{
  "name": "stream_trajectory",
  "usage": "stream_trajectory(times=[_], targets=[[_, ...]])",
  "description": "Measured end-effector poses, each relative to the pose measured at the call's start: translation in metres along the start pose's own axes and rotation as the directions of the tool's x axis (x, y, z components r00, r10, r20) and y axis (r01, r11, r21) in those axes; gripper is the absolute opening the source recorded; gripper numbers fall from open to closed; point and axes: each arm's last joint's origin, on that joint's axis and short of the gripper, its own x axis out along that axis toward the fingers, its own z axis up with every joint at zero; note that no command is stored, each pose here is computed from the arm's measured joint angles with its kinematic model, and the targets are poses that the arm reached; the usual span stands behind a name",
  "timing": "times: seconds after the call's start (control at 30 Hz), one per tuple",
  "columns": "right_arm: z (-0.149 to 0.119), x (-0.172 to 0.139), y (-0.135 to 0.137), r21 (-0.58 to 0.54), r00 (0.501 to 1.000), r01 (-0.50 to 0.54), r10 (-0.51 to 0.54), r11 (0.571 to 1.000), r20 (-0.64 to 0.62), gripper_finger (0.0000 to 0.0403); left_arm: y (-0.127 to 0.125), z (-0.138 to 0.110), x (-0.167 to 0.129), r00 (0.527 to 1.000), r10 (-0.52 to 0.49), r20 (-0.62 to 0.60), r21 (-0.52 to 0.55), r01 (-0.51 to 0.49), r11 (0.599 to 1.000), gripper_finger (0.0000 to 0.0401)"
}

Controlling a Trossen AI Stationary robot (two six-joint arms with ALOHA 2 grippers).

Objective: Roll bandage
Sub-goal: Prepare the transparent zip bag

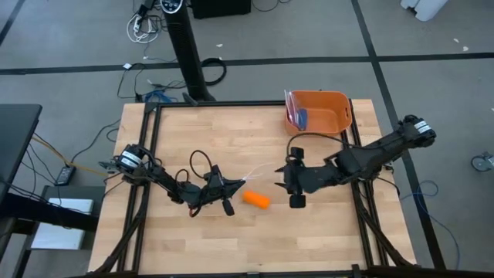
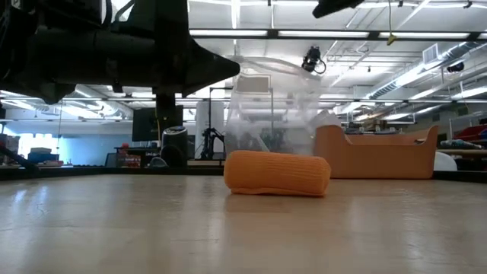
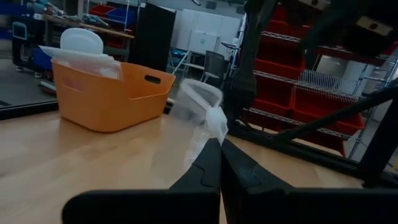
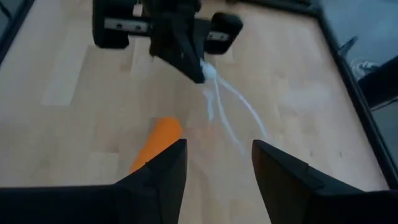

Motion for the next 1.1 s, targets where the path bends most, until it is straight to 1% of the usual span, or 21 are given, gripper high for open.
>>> stream_trajectory(times=[0.13,0.2,0.3,0.4,0.5,0.6,0.7,0.73,0.87,0.97,1.03,1.1], targets=[[-0.033,0.0,0.003,0.073,0.997,0.021,-0.026,0.997,0.075,0.018,0.002,0.0,-0.001,1.0,0.003,-0.001,-0.003,-0.003,1.0,0.0],[-0.054,0.006,0.003,0.117,0.992,0.029,-0.043,0.993,0.122,0.018,0.001,0.0,-0.001,1.0,-0.003,0.0,-0.003,0.003,1.0,0.0],[-0.081,0.015,0.003,0.159,0.977,0.016,-0.049,0.987,0.21,0.0181,0.0,0.003,-0.001,1.0,-0.02,0.006,-0.01,0.02,1.0,0.0],[-0.1,0.018,-0.001,0.195,0.952,0.011,-0.07,0.981,0.299,0.018,-0.001,0.005,-0.001,0.999,-0.036,0.01,-0.013,0.036,0.999,0.0],[-0.114,0.018,-0.007,0.23,0.933,0.024,-0.104,0.973,0.344,0.0179,-0.002,0.01,-0.001,0.998,-0.061,0.019,-0.013,0.062,0.998,0.0],[-0.118,0.016,-0.012,0.248,0.913,0.019,-0.118,0.969,0.391,0.018,-0.004,0.016,-0.001,0.996,-0.083,0.032,-0.017,0.083,0.996,0.0],[-0.118,0.016,-0.015,0.236,0.905,0.026,-0.124,0.971,0.407,0.018,-0.005,0.02,-0.001,0.993,-0.111,0.039,-0.021,0.112,0.993,0.0],[-0.117,0.016,-0.016,0.231,0.903,0.018,-0.115,0.973,0.415,0.018,-0.006,0.02,-0.001,0.992,-0.117,0.04,-0.022,0.118,0.993,0.0],[-0.113,0.017,-0.018,0.202,0.889,-0.073,-0.028,0.977,0.458,0.0169,-0.006,0.02,-0.001,0.992,-0.119,0.04,-0.022,0.12,0.993,0.0],[-0.111,0.016,-0.018,0.2,0.882,-0.087,-0.019,0.976,0.471,0.0139,-0.006,0.02,-0.001,0.992,-0.12,0.04,-0.023,0.121,0.992,0.0],[-0.111,0.017,-0.017,0.195,0.882,-0.089,-0.014,0.977,0.471,0.0107,-0.006,0.02,-0.001,0.992,-0.121,0.041,-0.021,0.122,0.992,0.0],[-0.112,0.019,-0.016,0.189,0.887,-0.089,-0.009,0.978,0.463,0.0067,-0.006,0.02,-0.001,0.991,-0.125,0.041,-0.02,0.126,0.992,0.0]])
